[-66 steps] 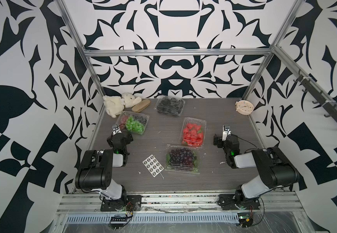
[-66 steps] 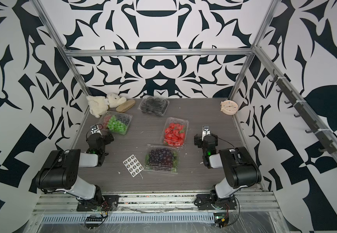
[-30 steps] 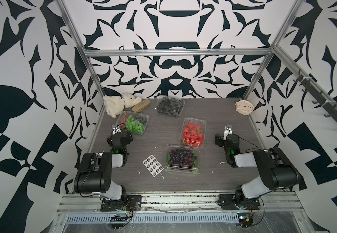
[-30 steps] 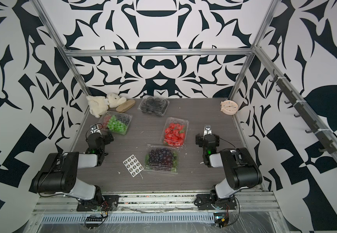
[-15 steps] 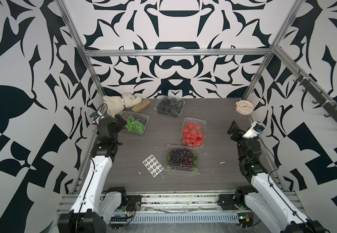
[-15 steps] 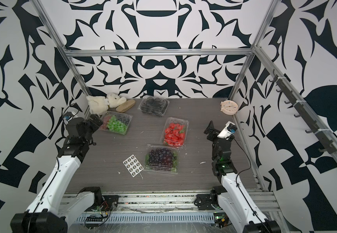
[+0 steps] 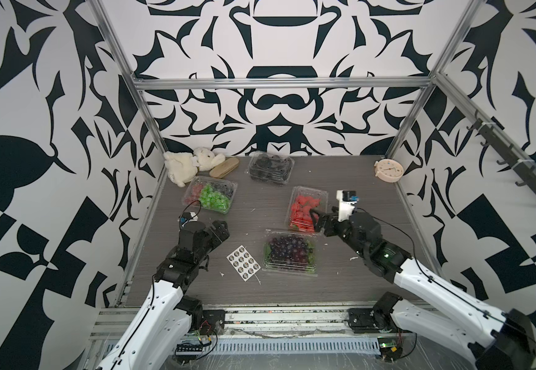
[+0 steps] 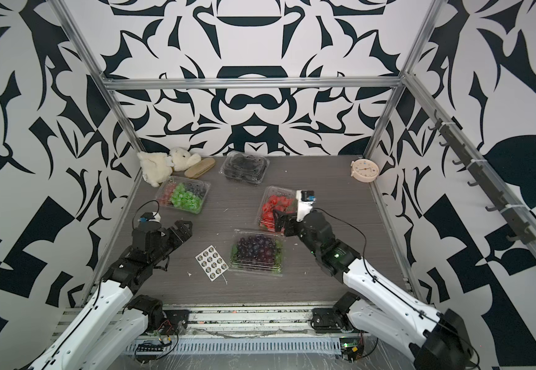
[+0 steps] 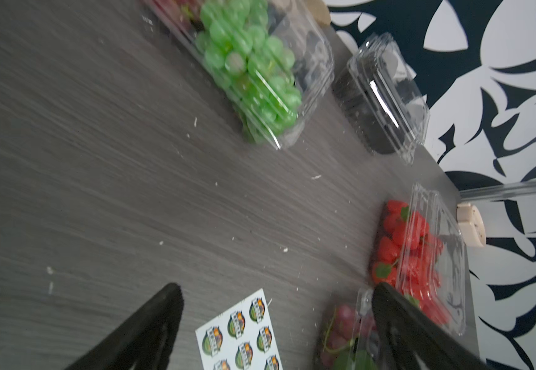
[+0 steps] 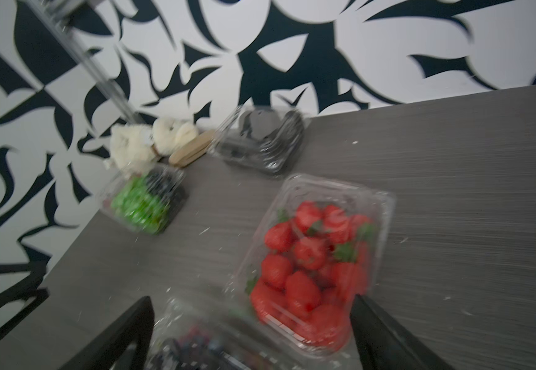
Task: Label fruit boxes
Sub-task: Move the label sticker at the center of the board.
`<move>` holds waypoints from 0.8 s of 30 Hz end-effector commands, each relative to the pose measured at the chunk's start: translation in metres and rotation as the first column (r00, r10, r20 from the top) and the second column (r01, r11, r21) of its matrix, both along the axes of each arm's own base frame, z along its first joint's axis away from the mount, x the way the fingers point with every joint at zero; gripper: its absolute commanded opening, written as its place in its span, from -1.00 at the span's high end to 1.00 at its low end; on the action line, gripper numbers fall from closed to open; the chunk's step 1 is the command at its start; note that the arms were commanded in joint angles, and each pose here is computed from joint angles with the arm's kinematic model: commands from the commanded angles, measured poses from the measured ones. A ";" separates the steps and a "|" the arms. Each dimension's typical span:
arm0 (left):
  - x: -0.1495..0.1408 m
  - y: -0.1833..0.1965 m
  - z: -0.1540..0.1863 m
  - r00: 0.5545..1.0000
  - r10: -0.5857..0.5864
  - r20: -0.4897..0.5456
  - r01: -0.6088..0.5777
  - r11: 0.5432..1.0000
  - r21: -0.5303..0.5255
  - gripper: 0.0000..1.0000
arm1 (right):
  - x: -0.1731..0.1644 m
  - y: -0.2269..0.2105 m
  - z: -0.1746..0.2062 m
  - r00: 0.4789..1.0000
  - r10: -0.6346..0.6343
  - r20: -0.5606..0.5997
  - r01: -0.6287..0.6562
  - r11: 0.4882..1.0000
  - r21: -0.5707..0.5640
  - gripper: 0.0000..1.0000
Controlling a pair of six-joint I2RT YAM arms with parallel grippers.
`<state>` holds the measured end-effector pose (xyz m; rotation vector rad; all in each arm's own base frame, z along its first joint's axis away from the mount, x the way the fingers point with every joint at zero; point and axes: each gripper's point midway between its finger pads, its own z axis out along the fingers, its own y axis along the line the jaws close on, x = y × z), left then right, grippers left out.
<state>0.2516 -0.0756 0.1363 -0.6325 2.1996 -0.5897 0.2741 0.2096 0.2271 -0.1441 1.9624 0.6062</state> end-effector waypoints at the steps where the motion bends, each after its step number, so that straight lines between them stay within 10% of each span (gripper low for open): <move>1: -0.013 -0.004 -0.022 0.997 -0.018 -0.076 0.016 1.000 -0.023 -0.85 | -0.019 0.032 -0.003 1.000 0.026 0.004 -0.026 0.993 -0.116 -0.99; 3: -0.018 -0.006 -0.029 0.995 -0.031 -0.090 0.028 0.999 -0.034 -0.72 | -0.036 0.060 -0.009 0.997 0.083 0.004 -0.081 0.983 -0.167 -0.93; 11: -0.029 -0.009 -0.047 0.990 -0.060 -0.128 0.055 0.998 -0.043 -0.25 | -0.103 0.159 -0.043 0.963 0.267 -0.040 -0.267 0.920 -0.286 0.61; 17: -0.031 -0.011 -0.059 0.982 -0.076 -0.175 0.073 0.997 -0.029 -0.13 | -0.138 0.206 -0.089 0.935 0.333 -0.123 -0.355 0.867 -0.349 1.00; 24: -0.030 -0.013 -0.067 0.975 -0.093 -0.202 0.091 0.996 -0.023 -0.13 | -0.152 0.235 -0.140 0.912 0.340 -0.230 -0.407 0.821 -0.399 1.00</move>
